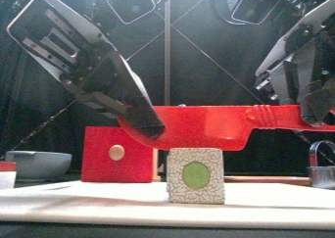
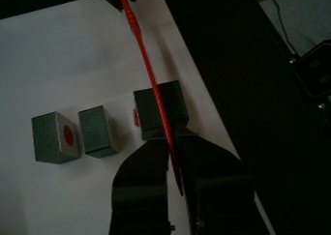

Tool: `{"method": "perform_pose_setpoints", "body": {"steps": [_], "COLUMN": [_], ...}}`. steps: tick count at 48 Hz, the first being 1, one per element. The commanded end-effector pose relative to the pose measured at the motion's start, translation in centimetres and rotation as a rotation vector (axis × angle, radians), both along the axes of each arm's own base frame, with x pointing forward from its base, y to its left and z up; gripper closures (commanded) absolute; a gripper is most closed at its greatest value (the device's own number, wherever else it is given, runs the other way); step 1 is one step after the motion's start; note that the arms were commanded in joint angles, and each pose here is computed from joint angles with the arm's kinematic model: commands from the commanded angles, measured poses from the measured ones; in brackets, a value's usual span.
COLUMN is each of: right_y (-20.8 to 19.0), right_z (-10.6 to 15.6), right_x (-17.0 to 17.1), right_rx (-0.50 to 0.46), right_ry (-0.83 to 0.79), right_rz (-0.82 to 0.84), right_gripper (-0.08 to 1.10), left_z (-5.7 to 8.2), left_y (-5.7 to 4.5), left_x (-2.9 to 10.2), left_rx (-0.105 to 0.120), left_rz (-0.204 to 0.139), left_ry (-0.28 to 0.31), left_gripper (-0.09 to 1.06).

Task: Place sushi on board then cut the sushi with the knife then place the pieces on the plate
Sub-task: Cut the sushi into 4 pieces

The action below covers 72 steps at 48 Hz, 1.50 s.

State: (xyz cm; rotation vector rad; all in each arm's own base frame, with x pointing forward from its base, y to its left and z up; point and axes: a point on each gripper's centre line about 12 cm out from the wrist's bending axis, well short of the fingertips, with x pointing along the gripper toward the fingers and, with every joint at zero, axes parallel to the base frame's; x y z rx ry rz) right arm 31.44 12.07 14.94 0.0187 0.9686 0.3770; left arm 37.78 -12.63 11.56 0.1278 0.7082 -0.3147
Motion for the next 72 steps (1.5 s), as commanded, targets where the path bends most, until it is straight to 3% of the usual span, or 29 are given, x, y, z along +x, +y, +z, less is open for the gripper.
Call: {"method": "perform_pose_setpoints", "body": {"steps": [1,21,40,72], "right_y": [0.8,0.8,0.4,0.5], "right_z": [0.4,2.1,2.1,0.5], "right_x": [-0.1,0.2,0.0,0.1], "right_rx": [0.0,0.0,-0.022,-0.036], "right_ry": [-0.01,-0.059,-0.053,-0.009], "right_rz": [0.031,0.043,0.062,0.063], "right_gripper": [0.61,0.61,0.61,0.61], "left_z": [-0.2,1.0,1.1,-1.7], "left_y": [0.0,0.1,0.2,0.2], "left_x": [-0.1,-0.3,-0.5,-0.7], "left_rx": [0.012,0.013,0.016,0.038], "left_rz": [-0.008,-0.009,-0.008,-0.009], "left_ry": [0.009,0.005,0.012,0.081], "left_gripper": [0.58,0.58,0.58,0.58]}}
